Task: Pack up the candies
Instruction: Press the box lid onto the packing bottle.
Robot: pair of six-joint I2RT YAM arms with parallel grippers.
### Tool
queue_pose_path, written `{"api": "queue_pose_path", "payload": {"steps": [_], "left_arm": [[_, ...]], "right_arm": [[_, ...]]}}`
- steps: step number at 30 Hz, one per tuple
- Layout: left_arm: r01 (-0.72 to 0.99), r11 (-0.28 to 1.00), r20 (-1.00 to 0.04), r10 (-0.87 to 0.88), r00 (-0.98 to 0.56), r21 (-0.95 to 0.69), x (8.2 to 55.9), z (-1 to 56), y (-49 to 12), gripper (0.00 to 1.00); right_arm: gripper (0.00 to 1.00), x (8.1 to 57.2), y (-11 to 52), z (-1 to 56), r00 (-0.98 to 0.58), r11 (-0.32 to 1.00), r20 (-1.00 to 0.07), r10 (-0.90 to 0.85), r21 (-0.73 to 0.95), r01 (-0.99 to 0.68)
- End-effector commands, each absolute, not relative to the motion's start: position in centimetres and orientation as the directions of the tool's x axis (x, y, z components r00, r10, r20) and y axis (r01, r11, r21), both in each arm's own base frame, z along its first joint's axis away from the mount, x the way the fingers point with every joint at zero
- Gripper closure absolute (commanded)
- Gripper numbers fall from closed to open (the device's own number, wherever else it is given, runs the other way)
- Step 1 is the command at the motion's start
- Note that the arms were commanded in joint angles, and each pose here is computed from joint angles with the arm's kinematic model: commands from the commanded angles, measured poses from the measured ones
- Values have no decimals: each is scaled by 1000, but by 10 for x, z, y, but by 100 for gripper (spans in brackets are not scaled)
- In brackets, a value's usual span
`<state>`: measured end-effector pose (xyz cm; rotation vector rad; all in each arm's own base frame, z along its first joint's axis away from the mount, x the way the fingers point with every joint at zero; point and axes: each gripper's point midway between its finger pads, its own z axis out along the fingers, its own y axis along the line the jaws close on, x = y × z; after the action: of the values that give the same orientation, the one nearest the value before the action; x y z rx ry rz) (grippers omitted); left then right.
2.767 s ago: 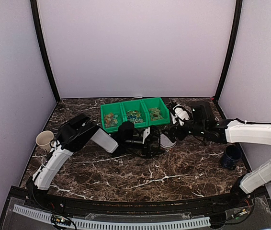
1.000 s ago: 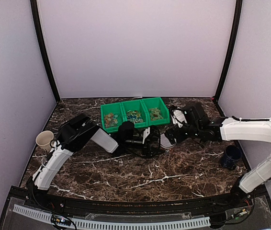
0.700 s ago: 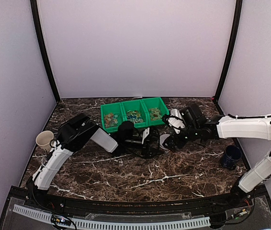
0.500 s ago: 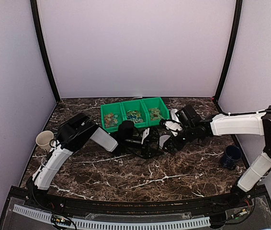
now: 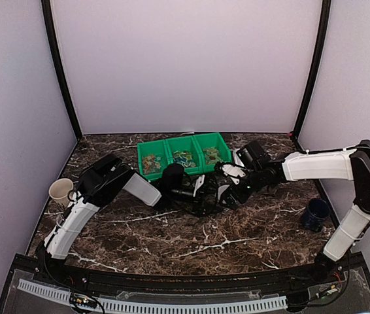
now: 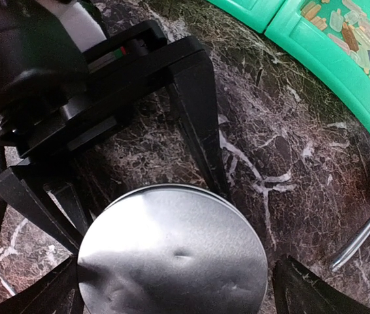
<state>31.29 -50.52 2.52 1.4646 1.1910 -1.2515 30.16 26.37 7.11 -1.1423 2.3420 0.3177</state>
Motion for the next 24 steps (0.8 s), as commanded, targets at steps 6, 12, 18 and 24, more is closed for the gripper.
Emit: {"api": "queue_pose_path", "payload": {"steps": [6, 12, 18, 24], "left_arm": [[949, -189, -894, 420, -154, -252, 269, -111, -459, 17], [949, -189, -894, 420, -155, -253, 269, -112, -458, 17], [948, -188, -893, 420, -158, -257, 269, -112, -458, 17], [948, -189, -894, 420, -157, -255, 269, -112, -459, 17]], "right_arm": [[3, 319, 267, 83, -513, 639, -576, -636, -21, -769], [1, 320, 266, 89, -502, 642, -589, -633, -37, -766], [2, 321, 267, 98, -485, 640, -612, -625, -44, -767], [2, 322, 269, 103, -472, 637, -628, -619, -50, -769]]}}
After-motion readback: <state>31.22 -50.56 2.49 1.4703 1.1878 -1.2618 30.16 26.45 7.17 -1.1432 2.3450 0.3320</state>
